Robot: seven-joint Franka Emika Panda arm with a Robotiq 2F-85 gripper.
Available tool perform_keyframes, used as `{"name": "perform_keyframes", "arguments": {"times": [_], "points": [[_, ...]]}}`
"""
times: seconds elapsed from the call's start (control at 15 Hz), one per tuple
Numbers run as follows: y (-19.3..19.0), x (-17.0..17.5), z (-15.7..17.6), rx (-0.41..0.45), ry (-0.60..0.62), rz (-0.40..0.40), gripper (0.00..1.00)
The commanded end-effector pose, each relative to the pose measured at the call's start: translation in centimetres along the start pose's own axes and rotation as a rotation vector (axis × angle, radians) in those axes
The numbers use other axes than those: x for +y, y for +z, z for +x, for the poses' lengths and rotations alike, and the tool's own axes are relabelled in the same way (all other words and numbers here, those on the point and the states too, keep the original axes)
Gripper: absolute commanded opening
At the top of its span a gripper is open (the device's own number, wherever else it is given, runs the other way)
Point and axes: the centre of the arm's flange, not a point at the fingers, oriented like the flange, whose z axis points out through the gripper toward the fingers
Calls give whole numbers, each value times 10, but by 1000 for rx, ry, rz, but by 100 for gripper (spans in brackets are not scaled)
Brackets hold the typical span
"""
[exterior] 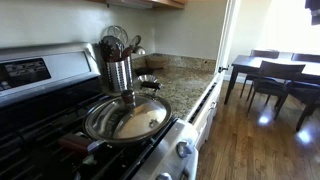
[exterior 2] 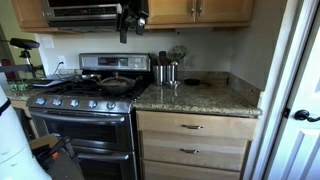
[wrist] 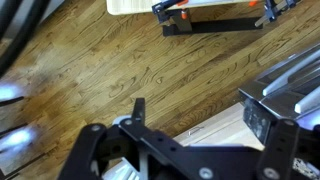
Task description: Open the top drawer at the bottom right of the stove
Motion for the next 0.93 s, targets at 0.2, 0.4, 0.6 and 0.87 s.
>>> {"name": "perform_keyframes", "arguments": {"times": [0.2, 0.4, 0.6, 0.87], "points": [[0, 0, 0, 0, 0, 0, 100], [1, 0, 1, 0, -4, 4, 100], [9, 4, 18, 33, 28, 47, 100], [28, 9, 58, 124, 122, 125, 100]]}}
